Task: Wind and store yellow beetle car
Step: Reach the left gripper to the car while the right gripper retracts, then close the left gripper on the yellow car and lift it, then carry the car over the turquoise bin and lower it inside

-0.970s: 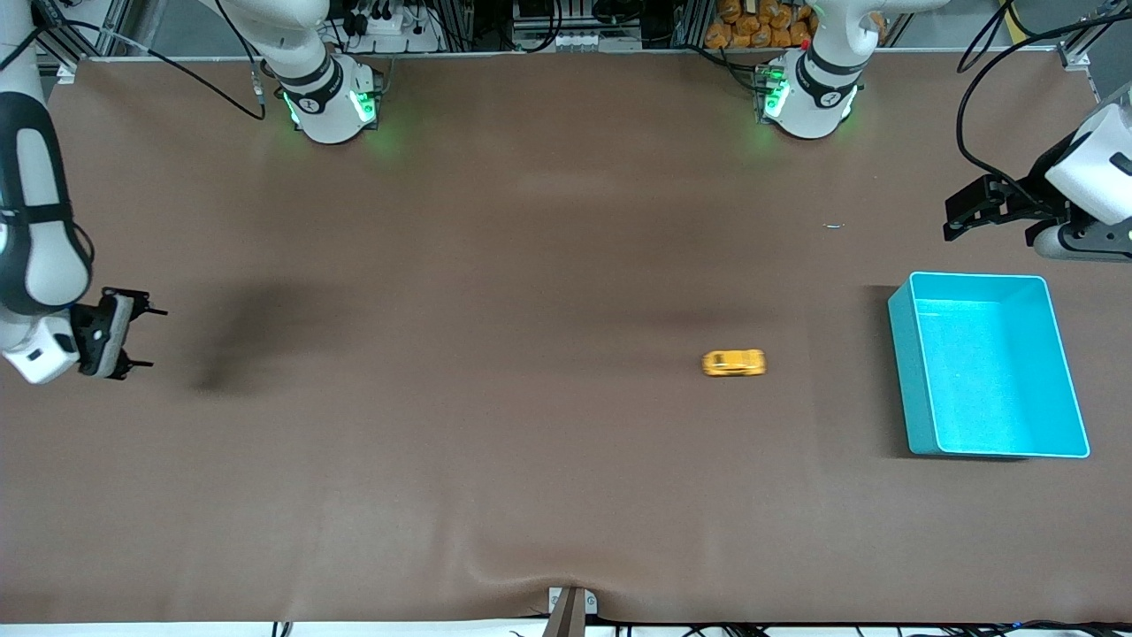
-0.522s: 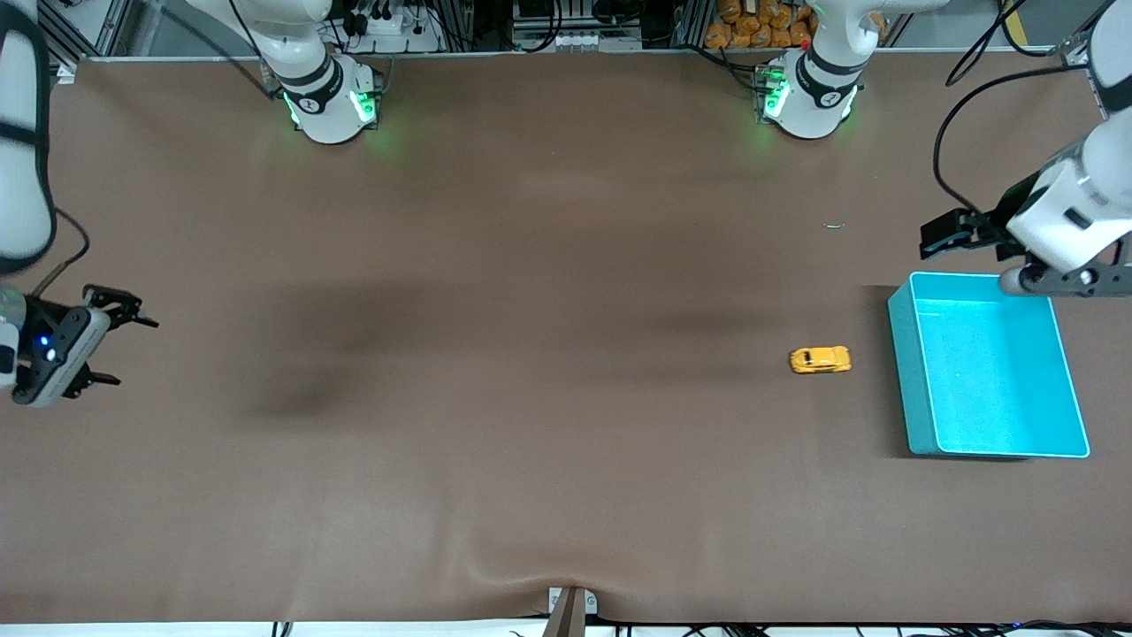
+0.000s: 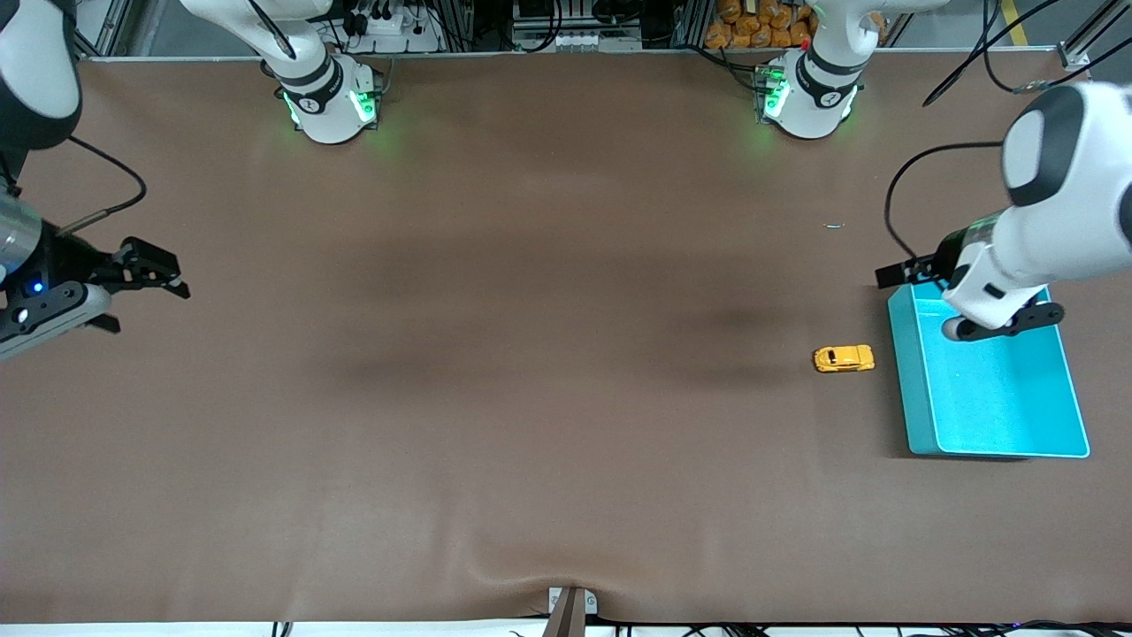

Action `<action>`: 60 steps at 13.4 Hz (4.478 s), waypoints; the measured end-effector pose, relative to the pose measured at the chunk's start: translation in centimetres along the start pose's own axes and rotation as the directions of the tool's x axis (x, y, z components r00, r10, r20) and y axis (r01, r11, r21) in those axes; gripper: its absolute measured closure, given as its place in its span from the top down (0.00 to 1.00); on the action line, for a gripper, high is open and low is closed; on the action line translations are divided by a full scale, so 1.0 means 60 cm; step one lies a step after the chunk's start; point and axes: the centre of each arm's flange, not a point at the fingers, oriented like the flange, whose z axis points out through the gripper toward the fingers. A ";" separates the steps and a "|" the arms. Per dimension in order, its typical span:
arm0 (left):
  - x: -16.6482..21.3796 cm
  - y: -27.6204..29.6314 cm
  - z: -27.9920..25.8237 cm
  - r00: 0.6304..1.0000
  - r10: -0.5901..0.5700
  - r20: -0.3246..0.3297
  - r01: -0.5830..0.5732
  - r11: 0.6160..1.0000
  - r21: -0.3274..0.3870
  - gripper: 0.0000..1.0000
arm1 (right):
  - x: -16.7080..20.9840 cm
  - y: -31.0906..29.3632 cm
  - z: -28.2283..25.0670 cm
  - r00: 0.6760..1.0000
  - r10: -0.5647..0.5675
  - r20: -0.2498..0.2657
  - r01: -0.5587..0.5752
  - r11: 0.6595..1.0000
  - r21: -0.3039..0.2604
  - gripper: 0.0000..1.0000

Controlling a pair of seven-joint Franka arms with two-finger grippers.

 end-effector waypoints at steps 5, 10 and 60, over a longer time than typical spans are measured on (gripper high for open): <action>0.012 0.002 0.091 0.975 -0.212 -0.070 0.209 0.977 -0.039 1.00 | -0.029 -0.019 -0.058 0.985 0.171 0.015 -0.171 0.985 -0.012 1.00; 0.043 -0.012 0.170 0.853 -0.517 -0.073 0.510 0.855 -0.090 1.00 | -0.080 -0.013 -0.089 0.963 0.262 -0.055 -0.263 0.965 -0.016 1.00; 0.163 -0.099 0.114 0.745 -0.570 -0.347 0.544 0.820 -0.179 0.46 | -0.160 0.056 -0.141 0.915 0.404 -0.020 -0.404 0.912 -0.065 1.00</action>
